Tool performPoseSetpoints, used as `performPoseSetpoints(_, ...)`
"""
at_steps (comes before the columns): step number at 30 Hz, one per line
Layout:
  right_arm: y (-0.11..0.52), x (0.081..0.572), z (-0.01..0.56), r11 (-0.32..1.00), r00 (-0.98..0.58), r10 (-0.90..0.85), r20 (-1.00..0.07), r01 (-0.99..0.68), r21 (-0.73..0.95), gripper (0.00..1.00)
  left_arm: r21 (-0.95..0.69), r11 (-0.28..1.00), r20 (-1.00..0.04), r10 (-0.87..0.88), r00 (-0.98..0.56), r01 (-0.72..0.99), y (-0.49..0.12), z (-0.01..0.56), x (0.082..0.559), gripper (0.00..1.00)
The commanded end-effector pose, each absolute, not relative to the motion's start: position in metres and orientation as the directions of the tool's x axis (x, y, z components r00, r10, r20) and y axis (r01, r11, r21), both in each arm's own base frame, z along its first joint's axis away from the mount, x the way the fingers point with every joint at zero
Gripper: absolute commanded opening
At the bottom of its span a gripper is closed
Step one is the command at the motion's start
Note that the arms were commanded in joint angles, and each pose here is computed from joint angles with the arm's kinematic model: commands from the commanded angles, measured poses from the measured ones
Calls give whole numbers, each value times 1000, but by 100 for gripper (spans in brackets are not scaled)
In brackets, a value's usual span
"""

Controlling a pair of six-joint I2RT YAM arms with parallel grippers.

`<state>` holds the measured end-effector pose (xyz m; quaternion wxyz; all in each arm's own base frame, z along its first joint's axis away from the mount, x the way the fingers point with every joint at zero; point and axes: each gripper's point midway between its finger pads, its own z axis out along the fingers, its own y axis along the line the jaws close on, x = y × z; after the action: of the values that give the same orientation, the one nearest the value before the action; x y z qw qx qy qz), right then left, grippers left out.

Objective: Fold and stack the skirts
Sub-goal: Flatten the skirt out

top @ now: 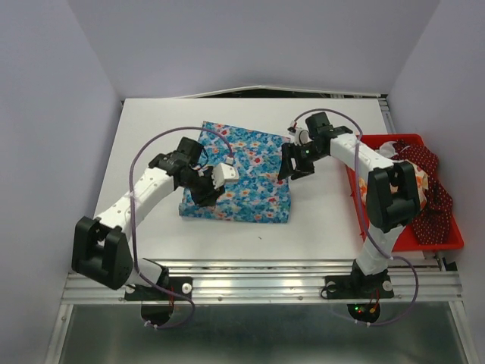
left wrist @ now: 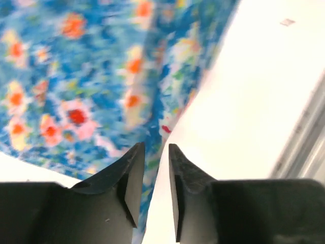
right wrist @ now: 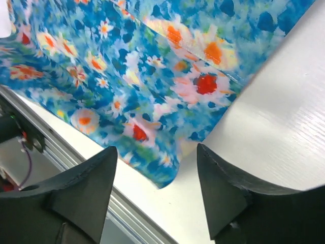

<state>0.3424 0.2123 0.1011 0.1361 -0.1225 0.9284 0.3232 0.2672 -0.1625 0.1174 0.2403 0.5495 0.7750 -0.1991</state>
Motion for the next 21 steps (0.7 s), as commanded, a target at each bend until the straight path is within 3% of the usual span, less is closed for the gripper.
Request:
performPoseSetpoints(1, 197, 335, 107, 772, -907, -280, -314, -407, 487, 72, -100, 51, -481, 872, -93, 994, -153, 97, 184, 54)
performPoseSetpoints(3, 190, 348, 114, 794, -890, -305, -338, -434, 426, 73, -125, 14, -455, 888, -70, 992, -148, 93, 160, 61)
performPoseSetpoints(7, 197, 364, 130, 775, -856, -295, -425, -474, 418, 73, -114, -7, -462, 886, -46, 994, -150, 99, 154, 63)
performPoseSetpoints(11, 216, 377, 129, 733, -835, -301, -461, -512, 448, 66, -56, 142, -544, 826, -149, 988, -166, 118, 193, 61)
performPoseSetpoints(15, 241, 397, 117, 705, -807, -323, -494, -554, 444, 58, -132, 352, -623, 698, -354, 927, -177, 132, 244, 53)
performPoseSetpoints(17, 249, 406, 114, 702, -796, -333, -505, -567, 431, 56, -117, 471, -608, 662, -438, 874, -170, 125, 267, 49)
performPoseSetpoints(21, 252, 396, 86, 705, -815, -368, -447, -558, 438, 49, -14, 652, -557, 625, -548, 758, -142, 95, 304, 50)
